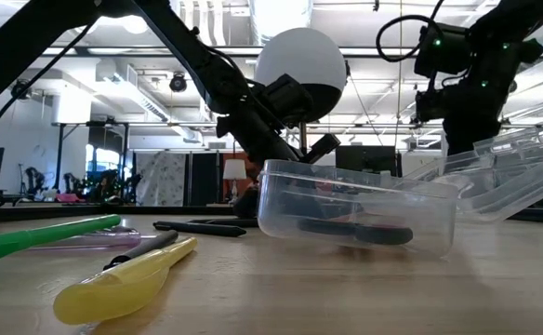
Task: Pick & place school supplies into a supply box
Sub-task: Put the orange pencil into the transparent supply box
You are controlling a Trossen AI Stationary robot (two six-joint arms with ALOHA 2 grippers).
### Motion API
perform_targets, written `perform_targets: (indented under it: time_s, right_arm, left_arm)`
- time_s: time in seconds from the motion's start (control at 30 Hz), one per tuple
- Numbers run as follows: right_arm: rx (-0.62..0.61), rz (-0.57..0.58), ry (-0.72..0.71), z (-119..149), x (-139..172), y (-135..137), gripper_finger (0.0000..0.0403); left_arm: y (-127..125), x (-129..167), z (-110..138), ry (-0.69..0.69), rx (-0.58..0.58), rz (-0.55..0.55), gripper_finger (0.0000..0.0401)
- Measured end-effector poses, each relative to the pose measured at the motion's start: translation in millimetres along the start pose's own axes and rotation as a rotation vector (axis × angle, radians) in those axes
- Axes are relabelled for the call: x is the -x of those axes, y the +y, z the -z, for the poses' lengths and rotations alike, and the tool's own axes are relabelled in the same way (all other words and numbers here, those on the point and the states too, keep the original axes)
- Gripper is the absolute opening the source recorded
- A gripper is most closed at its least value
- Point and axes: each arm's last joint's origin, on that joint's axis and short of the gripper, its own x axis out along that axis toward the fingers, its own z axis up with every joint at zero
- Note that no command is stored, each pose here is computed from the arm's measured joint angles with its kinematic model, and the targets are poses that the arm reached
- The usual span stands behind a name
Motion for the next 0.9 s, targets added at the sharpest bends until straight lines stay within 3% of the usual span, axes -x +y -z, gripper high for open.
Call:
perform_targets:
  time_s: [0.2,0.4,0.6,0.77,0.9]
  right_arm:
    - [0.023,0.043,-0.054,-6.4,3.3,0.3,0.0168]
    - [0.038,0.041,-0.037,-11.4,-0.7,1.8,0.0182]
    - [-0.003,-0.050,-0.198,-54.3,3.3,15.6,0.0182]
    - [0.285,0.091,0.026,-74.1,9.8,19.1,0.0180]
    - [0.482,0.114,0.215,-79.3,-1.4,19.4,0.0174]
  left_arm:
    - [0.2,-0.2,0.1,0.001,0.001,-0.001,0.0000]
    - [0.2,-0.2,0.1,0.001,0.001,-0.001,0.0000]
    - [0.4,-0.3,0.2,0.001,0.000,-0.001,0.0000]
    - [0.5,-0.4,0.2,0.002,-0.001,-0.002,0.0000]
    - [0.6,-0.4,0.3,0.002,-0.004,-0.002,0.0000]
